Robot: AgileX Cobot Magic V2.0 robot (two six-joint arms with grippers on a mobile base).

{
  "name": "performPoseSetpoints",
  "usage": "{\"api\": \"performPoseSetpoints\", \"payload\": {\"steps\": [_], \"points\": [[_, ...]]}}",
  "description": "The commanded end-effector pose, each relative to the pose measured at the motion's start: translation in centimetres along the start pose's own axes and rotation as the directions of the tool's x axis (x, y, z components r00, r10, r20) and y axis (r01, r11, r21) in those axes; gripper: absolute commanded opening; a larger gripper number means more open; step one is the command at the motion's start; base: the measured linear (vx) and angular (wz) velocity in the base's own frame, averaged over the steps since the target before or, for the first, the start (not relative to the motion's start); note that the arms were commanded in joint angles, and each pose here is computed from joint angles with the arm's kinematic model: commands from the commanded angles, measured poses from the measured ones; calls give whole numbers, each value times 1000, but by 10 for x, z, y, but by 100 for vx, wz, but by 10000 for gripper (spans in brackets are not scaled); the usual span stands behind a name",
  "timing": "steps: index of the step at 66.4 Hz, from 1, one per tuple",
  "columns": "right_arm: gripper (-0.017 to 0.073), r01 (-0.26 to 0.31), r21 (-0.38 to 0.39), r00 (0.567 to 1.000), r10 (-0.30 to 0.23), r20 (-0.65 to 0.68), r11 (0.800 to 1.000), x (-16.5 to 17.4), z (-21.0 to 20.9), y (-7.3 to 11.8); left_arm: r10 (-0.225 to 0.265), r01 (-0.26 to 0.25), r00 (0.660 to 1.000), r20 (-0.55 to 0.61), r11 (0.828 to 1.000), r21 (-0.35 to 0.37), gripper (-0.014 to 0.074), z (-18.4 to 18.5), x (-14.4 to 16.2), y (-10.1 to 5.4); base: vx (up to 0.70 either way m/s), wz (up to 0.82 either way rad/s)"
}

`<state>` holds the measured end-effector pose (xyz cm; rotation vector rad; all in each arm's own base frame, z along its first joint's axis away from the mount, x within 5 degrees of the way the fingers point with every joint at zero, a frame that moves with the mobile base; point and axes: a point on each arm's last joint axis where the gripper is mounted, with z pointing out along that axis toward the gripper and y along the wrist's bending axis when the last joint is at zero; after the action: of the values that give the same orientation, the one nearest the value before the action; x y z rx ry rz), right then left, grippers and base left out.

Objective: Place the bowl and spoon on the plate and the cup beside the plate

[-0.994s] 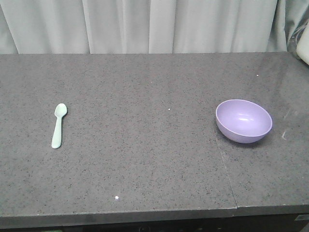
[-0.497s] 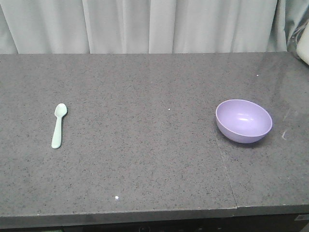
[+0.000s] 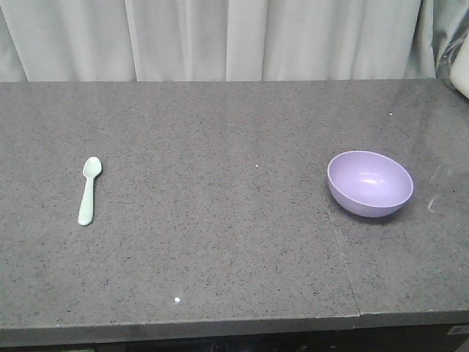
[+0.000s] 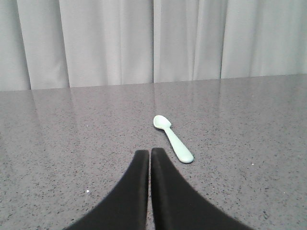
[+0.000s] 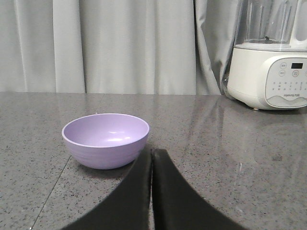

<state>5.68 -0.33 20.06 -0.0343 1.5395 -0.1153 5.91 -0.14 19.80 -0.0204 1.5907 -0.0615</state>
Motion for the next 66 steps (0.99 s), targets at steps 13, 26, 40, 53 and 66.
{"api": "performPoseSetpoints", "payload": {"steps": [13, 26, 40, 53, 66], "points": [[-2, 11, -12, 998, -10, 65, 1000, -2, -1, 2, -18, 18, 999, 28, 1000, 7, -6, 2, 5, 0, 0, 0], [-2, 11, -12, 998, -10, 65, 1000, -2, -1, 2, -18, 18, 999, 28, 1000, 7, -6, 2, 5, 0, 0, 0], [-2, 11, -12, 998, -10, 65, 1000, -2, -1, 2, -18, 18, 999, 28, 1000, 7, -6, 2, 5, 0, 0, 0], [-2, 11, -12, 998, -10, 65, 1000, -2, -1, 2, -18, 18, 999, 28, 1000, 7, -6, 2, 5, 0, 0, 0], [-2, 11, -12, 998, -10, 65, 1000, -2, -1, 2, -18, 18, 999, 28, 1000, 7, -6, 2, 5, 0, 0, 0]]}}
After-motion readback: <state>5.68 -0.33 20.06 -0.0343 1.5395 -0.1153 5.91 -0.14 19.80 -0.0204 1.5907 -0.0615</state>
